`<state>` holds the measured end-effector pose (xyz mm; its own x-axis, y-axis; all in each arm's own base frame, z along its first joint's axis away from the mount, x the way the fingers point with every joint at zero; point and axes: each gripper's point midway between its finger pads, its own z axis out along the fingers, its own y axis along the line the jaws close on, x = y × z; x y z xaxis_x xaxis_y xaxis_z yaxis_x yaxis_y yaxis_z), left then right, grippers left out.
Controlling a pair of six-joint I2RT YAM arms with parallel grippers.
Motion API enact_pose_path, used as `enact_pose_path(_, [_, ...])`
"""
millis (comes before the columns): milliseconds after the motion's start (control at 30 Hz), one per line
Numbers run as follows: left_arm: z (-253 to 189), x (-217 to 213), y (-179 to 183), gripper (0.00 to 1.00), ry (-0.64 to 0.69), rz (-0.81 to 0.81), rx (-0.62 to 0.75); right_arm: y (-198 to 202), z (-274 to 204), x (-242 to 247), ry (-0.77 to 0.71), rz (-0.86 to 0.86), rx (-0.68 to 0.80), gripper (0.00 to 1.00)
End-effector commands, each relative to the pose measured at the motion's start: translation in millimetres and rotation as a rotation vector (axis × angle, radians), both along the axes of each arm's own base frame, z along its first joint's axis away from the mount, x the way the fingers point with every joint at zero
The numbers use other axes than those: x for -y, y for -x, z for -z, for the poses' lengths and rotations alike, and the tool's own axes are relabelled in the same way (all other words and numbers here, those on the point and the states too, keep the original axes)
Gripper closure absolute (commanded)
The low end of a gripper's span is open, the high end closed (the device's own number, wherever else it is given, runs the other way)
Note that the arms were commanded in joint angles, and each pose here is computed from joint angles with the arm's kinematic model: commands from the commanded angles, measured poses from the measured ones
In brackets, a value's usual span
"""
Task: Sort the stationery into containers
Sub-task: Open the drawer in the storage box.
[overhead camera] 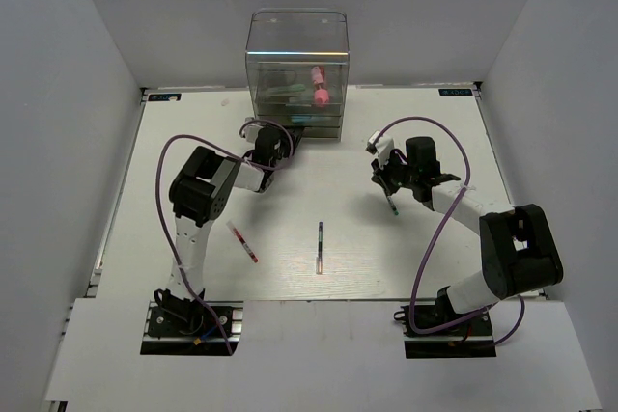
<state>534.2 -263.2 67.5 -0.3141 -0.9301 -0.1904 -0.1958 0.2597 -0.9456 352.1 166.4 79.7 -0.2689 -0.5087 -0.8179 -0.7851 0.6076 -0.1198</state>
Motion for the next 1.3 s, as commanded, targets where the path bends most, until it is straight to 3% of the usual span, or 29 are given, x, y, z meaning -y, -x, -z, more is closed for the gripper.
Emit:
enact_pose_path(0, [-20,-5,-16,0.64,0.018,-0.053,0.066,1,-6,-1,-0.015,-0.009,0.008,1.00])
enact_pose_path(167, [-18,-9,-20,0.64,0.011,-0.083,0.069,2,-3,1,-0.005,-0.013,0.009,1.00])
enact_pose_path(267, [-19,-9,-21,0.70,0.019,-0.083,0.085,2,-2,1,-0.007,-0.011,0.006,1.00])
enact_pose_path(367, [-15,-9,-20,0.78,0.021,-0.083,0.088,3,-3,0,-0.006,-0.017,0.010,1.00])
enact_pose_path(400, [-19,-9,-21,0.88,0.027,-0.083,0.100,3,-2,1,-0.006,-0.014,0.006,1.00])
enact_pose_path(500, [-19,-8,-18,1.00,0.041,-0.075,0.122,3,-1,1,-0.002,-0.017,0.006,1.00])
enact_pose_path(833, [-8,2,3,1.00,0.045,-0.022,0.112,7,3,2,0.005,-0.028,-0.006,1.00])
enact_pose_path(933, [-11,8,15,1.00,0.045,0.018,0.119,12,7,3,0.016,-0.036,-0.027,0.87])
enact_pose_path(1000, [-11,11,26,1.00,0.037,0.040,0.116,13,9,4,0.014,-0.033,-0.044,0.66])
enact_pose_path(1100, [-13,13,41,1.00,0.040,0.068,0.110,17,11,4,0.014,-0.016,-0.074,0.48])
enact_pose_path(1267, [-10,20,55,1.00,0.009,0.096,0.090,17,13,10,0.017,0.041,-0.107,0.42])
